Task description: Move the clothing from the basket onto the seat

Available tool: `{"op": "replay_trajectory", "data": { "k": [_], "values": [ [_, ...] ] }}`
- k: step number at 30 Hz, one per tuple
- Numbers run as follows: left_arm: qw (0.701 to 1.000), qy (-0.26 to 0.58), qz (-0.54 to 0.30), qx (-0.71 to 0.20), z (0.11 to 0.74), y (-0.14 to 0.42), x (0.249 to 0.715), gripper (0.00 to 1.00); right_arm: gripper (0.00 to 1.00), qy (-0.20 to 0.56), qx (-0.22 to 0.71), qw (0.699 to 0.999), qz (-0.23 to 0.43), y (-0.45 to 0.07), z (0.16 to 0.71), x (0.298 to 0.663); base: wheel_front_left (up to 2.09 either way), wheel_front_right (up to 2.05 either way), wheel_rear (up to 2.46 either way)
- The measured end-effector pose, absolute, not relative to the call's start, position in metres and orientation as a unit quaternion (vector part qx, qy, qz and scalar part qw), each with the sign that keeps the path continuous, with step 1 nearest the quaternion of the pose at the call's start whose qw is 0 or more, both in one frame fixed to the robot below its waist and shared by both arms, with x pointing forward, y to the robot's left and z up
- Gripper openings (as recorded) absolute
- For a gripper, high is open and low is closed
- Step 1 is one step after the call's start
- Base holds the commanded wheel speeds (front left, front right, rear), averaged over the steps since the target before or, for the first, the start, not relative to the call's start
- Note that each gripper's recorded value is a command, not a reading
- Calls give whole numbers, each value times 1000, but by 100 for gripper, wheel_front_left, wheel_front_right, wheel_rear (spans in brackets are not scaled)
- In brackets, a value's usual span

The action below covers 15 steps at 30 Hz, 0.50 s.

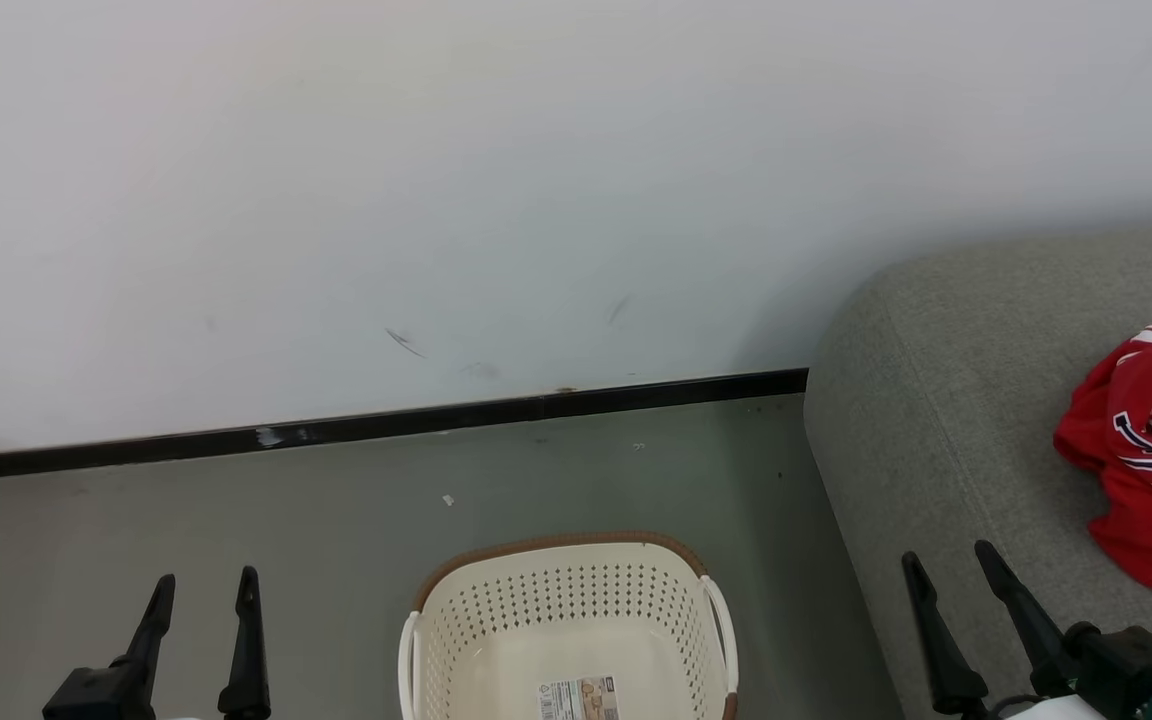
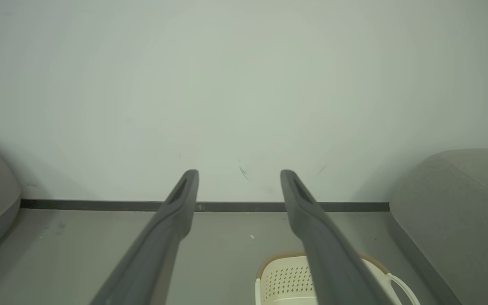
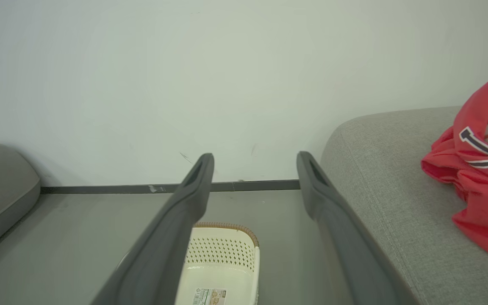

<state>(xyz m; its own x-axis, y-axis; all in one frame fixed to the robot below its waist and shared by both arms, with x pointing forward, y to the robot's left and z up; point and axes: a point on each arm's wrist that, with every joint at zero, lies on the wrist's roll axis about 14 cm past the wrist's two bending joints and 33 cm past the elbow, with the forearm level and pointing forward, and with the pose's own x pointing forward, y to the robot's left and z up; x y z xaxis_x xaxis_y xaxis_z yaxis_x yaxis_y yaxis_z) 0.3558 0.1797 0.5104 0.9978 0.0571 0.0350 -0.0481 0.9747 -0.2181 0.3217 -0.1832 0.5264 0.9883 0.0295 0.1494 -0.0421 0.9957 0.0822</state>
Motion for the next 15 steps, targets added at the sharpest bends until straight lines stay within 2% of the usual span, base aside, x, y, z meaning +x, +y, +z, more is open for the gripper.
{"op": "replay_trajectory", "data": {
  "k": [6,7,15],
  "values": [
    [995,-22,27,-97,511,183,355,100,100,-74,43,996,19,-182,526,321,0,0,0],
    [995,-23,28,-95,511,184,354,0,0,-74,43,996,20,-182,526,321,0,0,0],
    [992,29,33,-117,479,173,341,0,0,-33,60,997,20,-176,500,314,0,0,0]
  ]
}}
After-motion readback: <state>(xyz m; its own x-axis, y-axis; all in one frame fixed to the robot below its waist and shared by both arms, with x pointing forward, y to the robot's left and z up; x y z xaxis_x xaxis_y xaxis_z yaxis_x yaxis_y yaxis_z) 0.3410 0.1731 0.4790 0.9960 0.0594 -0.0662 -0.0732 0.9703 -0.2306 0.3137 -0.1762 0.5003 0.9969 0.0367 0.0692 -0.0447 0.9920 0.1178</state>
